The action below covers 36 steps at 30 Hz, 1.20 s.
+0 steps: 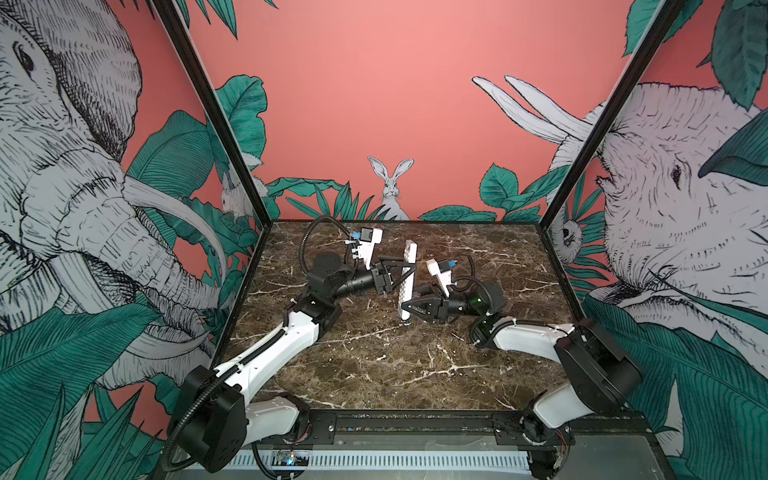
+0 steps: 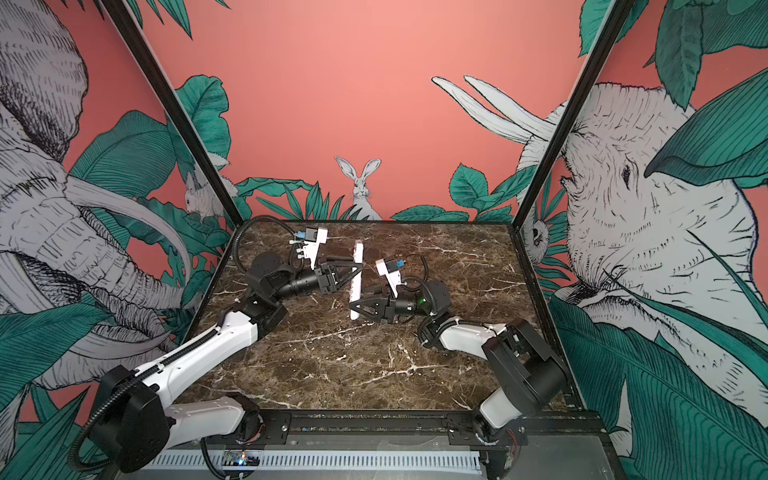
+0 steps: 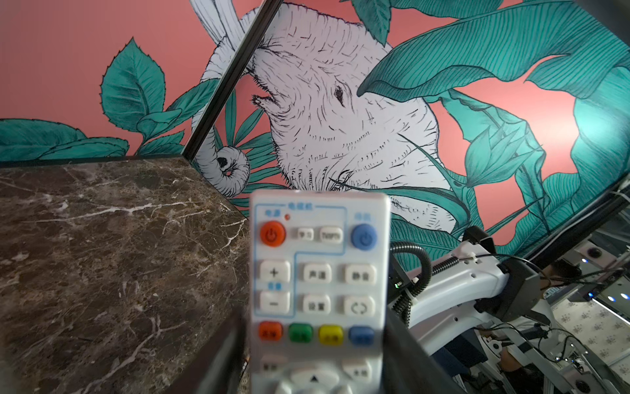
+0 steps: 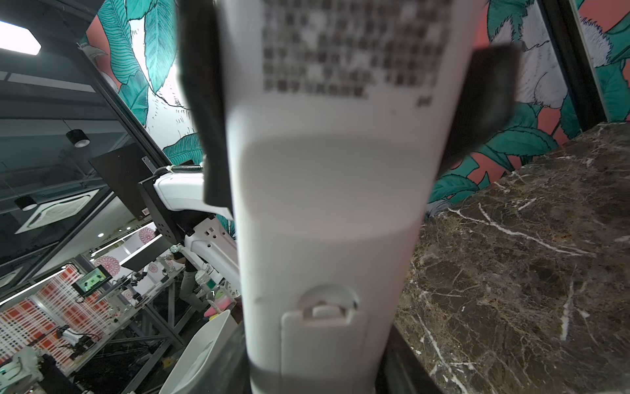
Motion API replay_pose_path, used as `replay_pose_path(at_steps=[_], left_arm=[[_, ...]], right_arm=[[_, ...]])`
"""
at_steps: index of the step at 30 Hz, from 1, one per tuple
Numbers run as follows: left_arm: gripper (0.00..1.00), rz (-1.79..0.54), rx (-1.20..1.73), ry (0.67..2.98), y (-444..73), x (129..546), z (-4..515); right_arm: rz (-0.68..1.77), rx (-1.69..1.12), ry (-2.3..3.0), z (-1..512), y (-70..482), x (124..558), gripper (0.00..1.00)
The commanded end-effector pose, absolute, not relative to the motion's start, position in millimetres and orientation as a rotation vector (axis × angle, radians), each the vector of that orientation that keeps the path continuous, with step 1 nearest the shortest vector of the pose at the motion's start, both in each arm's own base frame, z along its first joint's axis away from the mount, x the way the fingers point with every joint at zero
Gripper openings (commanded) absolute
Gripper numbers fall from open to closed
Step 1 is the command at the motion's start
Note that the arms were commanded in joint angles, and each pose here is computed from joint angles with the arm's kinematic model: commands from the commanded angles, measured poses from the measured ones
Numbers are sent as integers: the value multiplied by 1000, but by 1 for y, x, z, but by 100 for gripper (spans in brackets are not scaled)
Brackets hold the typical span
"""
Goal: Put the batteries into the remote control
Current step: 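Raise the remote upright with the left gripper while the right gripper grasps its back, then hold the remote with the right gripper and pull it from the left gripper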
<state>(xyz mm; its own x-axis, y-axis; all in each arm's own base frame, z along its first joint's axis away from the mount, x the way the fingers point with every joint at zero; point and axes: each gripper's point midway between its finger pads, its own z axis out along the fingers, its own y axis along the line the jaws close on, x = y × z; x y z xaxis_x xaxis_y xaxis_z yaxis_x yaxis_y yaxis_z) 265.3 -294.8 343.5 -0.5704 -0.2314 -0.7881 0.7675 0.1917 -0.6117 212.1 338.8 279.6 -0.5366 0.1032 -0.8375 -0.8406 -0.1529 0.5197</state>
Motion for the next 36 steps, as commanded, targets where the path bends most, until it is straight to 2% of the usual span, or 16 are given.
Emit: replay_pose_path(at_steps=[1, 4, 10, 15, 22, 36], left_arm=[[88, -1416, 478, 1637, -285, 272, 351], [98, -1372, 472, 1654, -281, 272, 353], [98, -1229, 425, 1704, -264, 275, 351], [91, -1106, 347, 1737, -246, 279, 341], [85, -1034, 322, 1793, -256, 288, 322], [69, -995, 290, 1843, -297, 315, 301]], right_arm=[[1674, -921, 1343, 300, 334, 209, 8], [1570, -913, 1431, 286, 333, 216, 4], [1269, -867, 1676, 249, 323, 244, 0], [1026, -756, 1842, 219, 304, 269, 0], [829, -770, 1906, 209, 297, 271, 0], [742, -775, 1921, 204, 306, 269, 0]])
